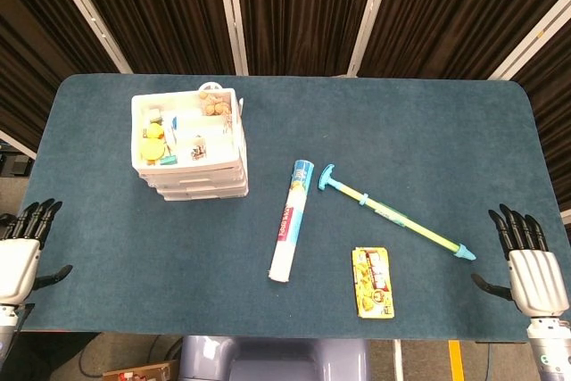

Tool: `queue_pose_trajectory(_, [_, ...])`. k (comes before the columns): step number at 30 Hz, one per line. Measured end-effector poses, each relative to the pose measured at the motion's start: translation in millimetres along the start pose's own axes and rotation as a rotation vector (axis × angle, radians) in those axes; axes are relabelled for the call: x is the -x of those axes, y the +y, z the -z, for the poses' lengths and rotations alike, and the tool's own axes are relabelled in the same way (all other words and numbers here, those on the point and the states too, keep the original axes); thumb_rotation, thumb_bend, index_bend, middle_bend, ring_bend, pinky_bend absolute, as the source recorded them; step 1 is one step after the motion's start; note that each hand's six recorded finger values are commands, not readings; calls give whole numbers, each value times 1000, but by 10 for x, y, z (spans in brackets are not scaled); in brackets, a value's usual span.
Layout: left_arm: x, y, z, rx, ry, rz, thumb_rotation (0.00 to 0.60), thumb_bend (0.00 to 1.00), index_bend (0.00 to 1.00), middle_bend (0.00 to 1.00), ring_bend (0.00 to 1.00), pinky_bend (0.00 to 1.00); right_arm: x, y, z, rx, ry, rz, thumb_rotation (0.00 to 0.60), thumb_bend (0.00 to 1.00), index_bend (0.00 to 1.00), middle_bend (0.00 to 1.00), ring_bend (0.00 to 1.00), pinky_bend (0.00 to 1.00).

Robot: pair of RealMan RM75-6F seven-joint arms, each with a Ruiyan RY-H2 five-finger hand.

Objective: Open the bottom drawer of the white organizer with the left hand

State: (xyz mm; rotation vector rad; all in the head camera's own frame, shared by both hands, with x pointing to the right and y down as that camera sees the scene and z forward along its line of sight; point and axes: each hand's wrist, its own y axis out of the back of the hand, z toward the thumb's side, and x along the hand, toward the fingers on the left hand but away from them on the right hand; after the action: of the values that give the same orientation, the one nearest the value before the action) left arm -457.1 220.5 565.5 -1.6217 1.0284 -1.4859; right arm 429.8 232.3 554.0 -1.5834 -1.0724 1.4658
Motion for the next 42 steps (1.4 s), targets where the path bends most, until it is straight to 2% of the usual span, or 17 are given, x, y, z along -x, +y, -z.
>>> queue_pose_trajectory(3, [-38,-7,-58,60,2,2,600,439,56,775,714,783,0,-2,9,1,-3,-1,600,85,0,0,0,0])
queue_pose_trajectory(6, [-80,-56,-129,127,9,31,600,467,90,904,842,884,0,8,21,11,-8,0,600,85,0,0,0,0])
queue_pose_trajectory(9, [-148,-138,-228,195,20,85,600,491,99,956,922,940,-2,19,15,15,-5,3,600,86,0,0,0,0])
queue_pose_trajectory(14, [-296,-290,-470,317,41,177,600,516,92,976,959,971,-9,8,-8,10,4,0,600,85,0,0,0,0])
queue_pose_trajectory(18, [-418,-441,-727,430,62,251,600,525,48,978,963,977,-8,15,0,15,0,1,600,86,0,0,0,0])
queue_pose_trajectory(25, [-592,-801,-1074,679,179,423,600,546,44,981,965,984,-12,28,-2,25,5,1,600,86,0,0,0,0])
queue_pose_trajectory(30, [-729,-1013,-1504,810,201,531,600,547,43,980,965,985,-9,23,-1,34,5,-3,600,86,0,0,0,0])
queue_pose_trajectory(36, [-886,-1174,-1815,876,209,592,600,548,42,980,965,985,-8,26,-3,40,6,-5,600,86,0,0,0,0])
queue_pose_trajectory(42, [-989,-1266,-1923,897,220,591,600,549,41,980,966,985,0,27,1,47,5,-8,600,86,0,0,0,0])
